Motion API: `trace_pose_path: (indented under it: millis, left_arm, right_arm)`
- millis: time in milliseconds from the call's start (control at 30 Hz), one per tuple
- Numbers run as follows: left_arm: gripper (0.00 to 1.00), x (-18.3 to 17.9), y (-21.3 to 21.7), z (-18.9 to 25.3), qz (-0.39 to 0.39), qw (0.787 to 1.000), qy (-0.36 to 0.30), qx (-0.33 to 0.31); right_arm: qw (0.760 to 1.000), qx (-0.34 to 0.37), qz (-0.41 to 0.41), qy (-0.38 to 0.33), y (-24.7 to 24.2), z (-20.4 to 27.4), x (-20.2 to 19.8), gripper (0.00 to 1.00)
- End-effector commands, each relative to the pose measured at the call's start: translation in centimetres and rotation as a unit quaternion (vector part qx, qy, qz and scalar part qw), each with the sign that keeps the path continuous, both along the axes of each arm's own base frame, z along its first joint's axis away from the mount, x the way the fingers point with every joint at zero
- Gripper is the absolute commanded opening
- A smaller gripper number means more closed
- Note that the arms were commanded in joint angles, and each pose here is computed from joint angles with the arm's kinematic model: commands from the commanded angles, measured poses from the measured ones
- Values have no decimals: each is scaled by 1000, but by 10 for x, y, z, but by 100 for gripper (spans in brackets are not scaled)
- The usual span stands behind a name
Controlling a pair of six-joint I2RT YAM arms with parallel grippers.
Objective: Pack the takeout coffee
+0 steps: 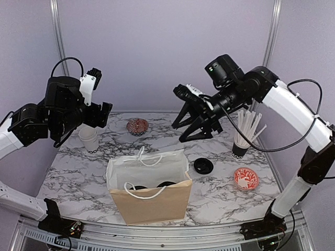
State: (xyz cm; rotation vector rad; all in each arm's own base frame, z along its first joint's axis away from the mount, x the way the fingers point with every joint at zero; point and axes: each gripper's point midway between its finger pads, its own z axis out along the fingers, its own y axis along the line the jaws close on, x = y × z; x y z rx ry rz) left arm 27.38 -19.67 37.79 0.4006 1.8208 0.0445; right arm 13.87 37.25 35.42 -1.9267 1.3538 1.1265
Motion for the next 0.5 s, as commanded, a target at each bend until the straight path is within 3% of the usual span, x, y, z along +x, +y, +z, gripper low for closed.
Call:
trace_pose_path:
  millis: [0, 67, 167, 233, 267, 367, 467]
  left_arm:
    - [93, 11, 2, -13, -3, 999, 10, 32]
    - [94, 17, 8, -13, 4, 1000, 10, 27]
    - [96, 27, 19, -12, 18, 1000, 7, 10]
    - [97, 34, 27, -8, 28, 1000, 2, -2]
    - [99, 37, 33, -5, 38, 999, -4, -10]
    - [99, 44, 45, 4, 57, 997, -23, -35]
    - [99, 52, 64, 6, 97, 992, -42, -74]
  right_arm:
    - [986, 40, -144, -76, -54, 37, 66, 55]
    - [966, 48, -229, -106, -84, 40, 98, 61]
    - [918, 63, -358, -159, -134, 44, 136, 74]
    - [869, 78, -452, -188, -173, 50, 157, 95]
    - [846, 82, -490, -193, -191, 50, 166, 99]
    - [777, 92, -591, -198, -243, 46, 189, 99]
    - [670, 115, -706, -200, -300, 53, 210, 99]
